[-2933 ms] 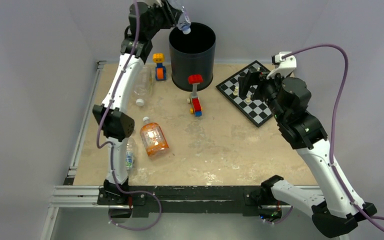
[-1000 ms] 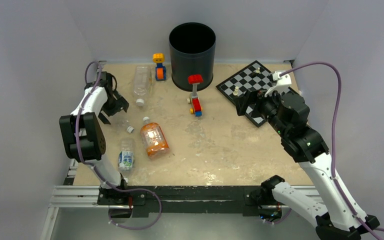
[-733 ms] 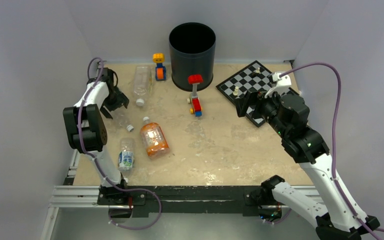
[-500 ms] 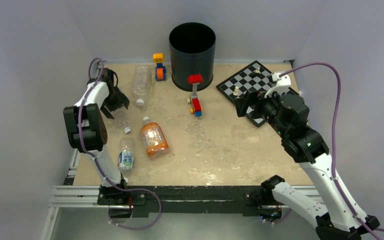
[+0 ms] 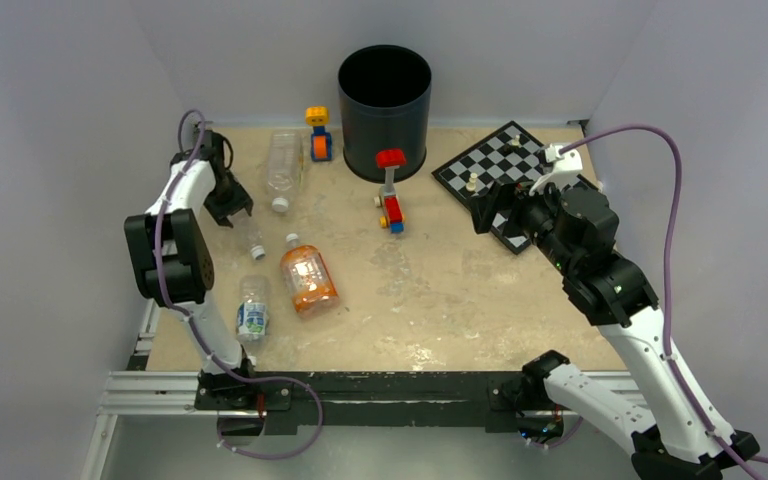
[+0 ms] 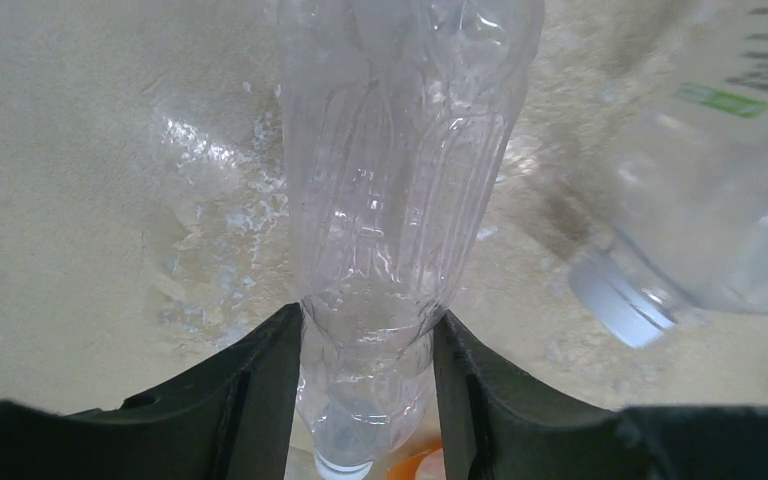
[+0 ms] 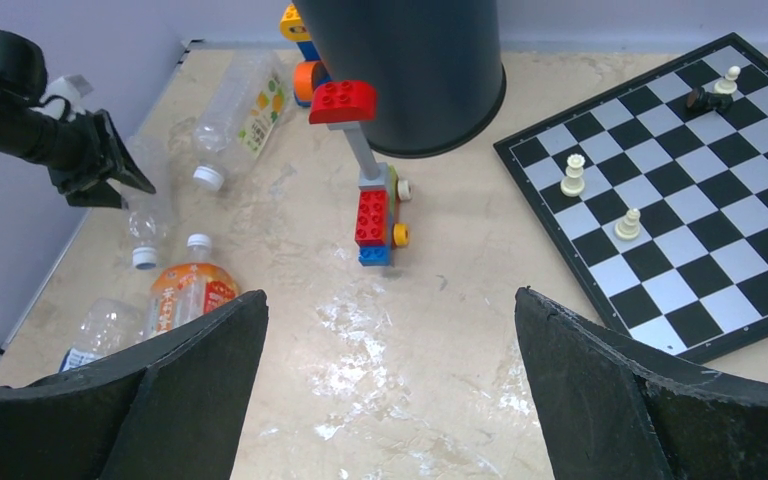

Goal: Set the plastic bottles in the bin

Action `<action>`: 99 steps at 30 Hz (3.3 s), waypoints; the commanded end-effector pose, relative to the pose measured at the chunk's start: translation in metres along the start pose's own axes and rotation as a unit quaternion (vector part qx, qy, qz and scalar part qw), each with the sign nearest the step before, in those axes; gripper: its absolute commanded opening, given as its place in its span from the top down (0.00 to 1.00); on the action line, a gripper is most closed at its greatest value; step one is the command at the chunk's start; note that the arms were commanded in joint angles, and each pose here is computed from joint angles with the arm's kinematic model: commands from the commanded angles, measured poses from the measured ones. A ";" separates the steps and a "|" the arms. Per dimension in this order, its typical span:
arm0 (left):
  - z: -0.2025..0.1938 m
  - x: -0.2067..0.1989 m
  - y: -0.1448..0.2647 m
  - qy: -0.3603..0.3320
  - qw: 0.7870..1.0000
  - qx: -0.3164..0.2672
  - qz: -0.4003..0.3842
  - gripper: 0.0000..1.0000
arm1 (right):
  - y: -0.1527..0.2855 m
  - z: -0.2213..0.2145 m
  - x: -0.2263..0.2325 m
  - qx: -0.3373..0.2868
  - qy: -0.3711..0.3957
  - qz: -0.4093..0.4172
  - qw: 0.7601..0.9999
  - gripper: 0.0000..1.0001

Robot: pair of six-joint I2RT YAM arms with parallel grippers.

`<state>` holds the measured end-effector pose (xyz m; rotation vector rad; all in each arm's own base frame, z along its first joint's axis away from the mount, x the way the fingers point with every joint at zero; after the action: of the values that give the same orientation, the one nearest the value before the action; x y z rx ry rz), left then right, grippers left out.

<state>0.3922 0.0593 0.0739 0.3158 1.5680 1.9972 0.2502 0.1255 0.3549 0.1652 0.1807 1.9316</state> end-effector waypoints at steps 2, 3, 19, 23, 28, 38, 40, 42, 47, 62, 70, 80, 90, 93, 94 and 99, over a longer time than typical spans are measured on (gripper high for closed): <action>0.065 -0.058 0.133 0.000 0.975 -0.138 -0.174 0.77 | 0.001 0.010 0.003 -0.019 -0.006 0.007 1.000 0.03; 0.072 -0.069 0.159 -0.002 0.965 -0.159 -0.209 0.80 | 0.001 0.011 0.003 -0.018 -0.006 0.006 1.000 0.02; 0.027 -0.262 0.450 -0.120 0.719 -0.295 -0.618 1.00 | -0.015 0.015 0.003 -0.013 -0.007 0.001 1.000 0.03; 0.011 -0.307 0.454 -0.132 0.680 -0.304 -0.654 1.00 | -0.017 0.012 0.002 -0.007 -0.008 -0.005 1.000 0.03; -0.004 -0.352 0.432 -0.140 0.652 -0.317 -0.675 1.00 | -0.026 0.004 0.000 0.009 -0.008 -0.013 1.000 0.02; -0.021 -0.389 0.352 -0.147 0.697 -0.261 -0.652 0.00 | -0.048 0.001 0.004 0.024 -0.002 -0.008 1.000 0.02; -0.023 -0.381 0.356 -0.150 0.702 -0.257 -0.647 0.00 | -0.050 0.000 0.004 0.026 -0.001 -0.007 1.000 0.03; -0.022 -0.368 0.366 -0.151 0.707 -0.260 -0.640 0.00 | -0.052 0.001 0.005 0.024 -0.001 -0.006 1.000 0.02; -0.026 -0.306 0.377 -0.170 0.748 -0.269 -0.583 0.00 | -0.049 0.004 0.004 0.013 -0.004 -0.009 1.000 0.02; -0.101 0.034 0.195 -0.216 0.967 -0.113 -0.076 0.00 | -0.030 -0.002 0.014 -0.001 -0.014 0.027 1.000 0.03; -0.152 0.097 0.152 -0.183 0.983 -0.005 0.013 0.00 | -0.026 -0.002 0.022 -0.002 -0.016 0.052 0.999 0.03; -0.158 0.124 0.104 -0.124 0.986 0.032 0.108 0.00 | -0.007 -0.005 0.014 -0.007 -0.017 0.037 0.999 0.03; -0.160 0.122 0.050 -0.081 0.982 0.071 0.154 0.04 | 0.001 -0.002 0.009 -0.013 -0.018 0.024 0.999 0.03; -0.161 0.119 0.043 -0.074 0.982 0.076 0.157 0.15 | 0.002 -0.003 0.007 -0.013 -0.017 0.019 1.000 0.03; -0.161 0.118 0.044 -0.073 0.982 0.074 0.155 0.20 | 0.003 -0.003 0.007 -0.014 -0.017 0.019 1.000 0.03; -0.127 0.097 0.079 -0.074 0.991 0.005 0.109 0.43 | 0.006 -0.005 0.006 -0.013 -0.017 0.017 1.000 0.03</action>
<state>0.1930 -0.0076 0.0544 0.8568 1.6383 2.0184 0.2451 0.1329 0.3505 0.1864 0.1430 1.9779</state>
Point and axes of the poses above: each gripper's point midway between its finger pads, its own y axis back along the fingers, its own x axis along the line the jaws close on, z = x × y, the point moved 1 cm from there along y, back along the fingers, and after that the axes turned 15 degrees about y, right-handed, at the moved point
